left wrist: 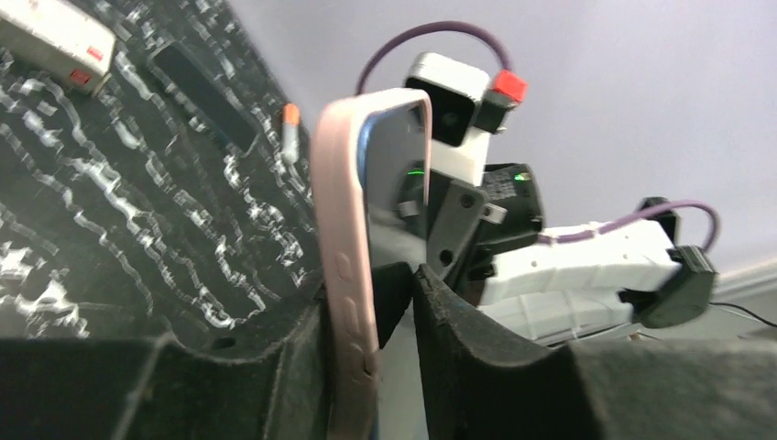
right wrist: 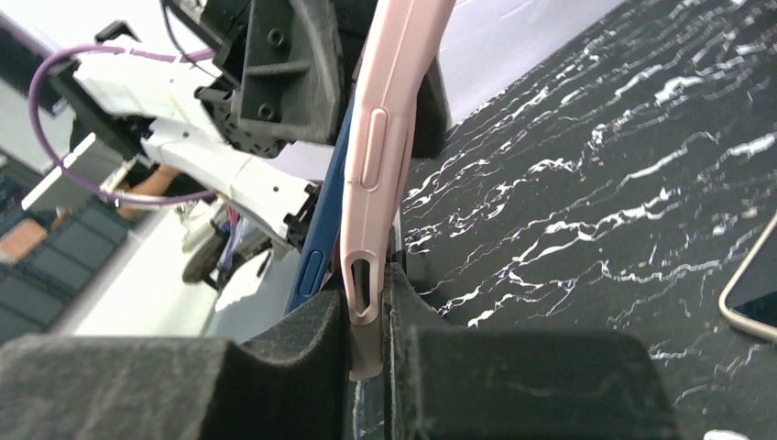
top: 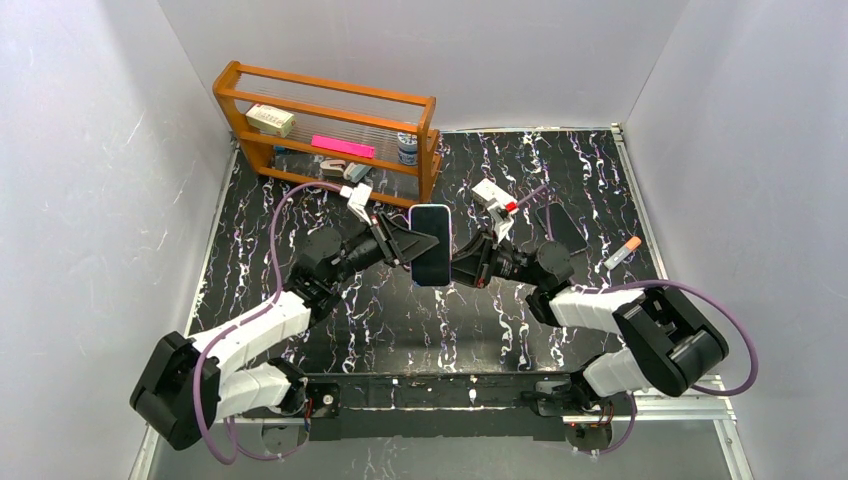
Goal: Take the phone out of the phone case
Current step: Remove the phone case from the phone.
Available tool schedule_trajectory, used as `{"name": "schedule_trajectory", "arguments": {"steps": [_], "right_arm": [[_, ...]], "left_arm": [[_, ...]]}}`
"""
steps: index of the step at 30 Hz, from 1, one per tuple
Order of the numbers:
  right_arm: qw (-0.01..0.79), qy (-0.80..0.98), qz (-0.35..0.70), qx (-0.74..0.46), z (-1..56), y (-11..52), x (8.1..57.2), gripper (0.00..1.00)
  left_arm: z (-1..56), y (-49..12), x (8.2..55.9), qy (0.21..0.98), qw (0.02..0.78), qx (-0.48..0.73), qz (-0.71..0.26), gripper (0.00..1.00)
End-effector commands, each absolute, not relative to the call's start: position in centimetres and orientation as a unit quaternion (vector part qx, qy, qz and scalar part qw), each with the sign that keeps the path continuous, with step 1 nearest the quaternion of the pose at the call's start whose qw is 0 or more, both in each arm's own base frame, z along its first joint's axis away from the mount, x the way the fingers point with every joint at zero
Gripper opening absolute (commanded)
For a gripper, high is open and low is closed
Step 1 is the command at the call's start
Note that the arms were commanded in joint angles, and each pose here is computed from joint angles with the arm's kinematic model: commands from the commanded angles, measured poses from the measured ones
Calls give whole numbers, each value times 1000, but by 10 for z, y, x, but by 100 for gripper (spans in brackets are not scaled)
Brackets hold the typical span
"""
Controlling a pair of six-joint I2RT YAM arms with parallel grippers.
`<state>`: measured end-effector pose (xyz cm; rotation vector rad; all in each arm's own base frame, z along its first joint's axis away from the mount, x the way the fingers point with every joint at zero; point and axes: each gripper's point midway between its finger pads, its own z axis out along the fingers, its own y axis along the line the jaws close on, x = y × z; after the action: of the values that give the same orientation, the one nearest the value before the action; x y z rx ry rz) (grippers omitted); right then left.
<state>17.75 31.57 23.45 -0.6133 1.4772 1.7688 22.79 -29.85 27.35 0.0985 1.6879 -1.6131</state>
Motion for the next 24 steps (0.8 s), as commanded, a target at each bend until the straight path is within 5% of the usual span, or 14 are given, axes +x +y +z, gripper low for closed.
{"name": "schedule_trajectory", "arguments": {"steps": [1,5,24], "right_arm": [[439,538,692,-198,272,306,184,1],[410,590,676,-162,245,304,188,1],[304,768,563,18,170,297,227,1]], "left_arm": [[204,-297,234,768,356,33,-531,38],[188,-281,249,806,377,27,-455,53],[187,-290,234,837,455,231,-198,69]]}}
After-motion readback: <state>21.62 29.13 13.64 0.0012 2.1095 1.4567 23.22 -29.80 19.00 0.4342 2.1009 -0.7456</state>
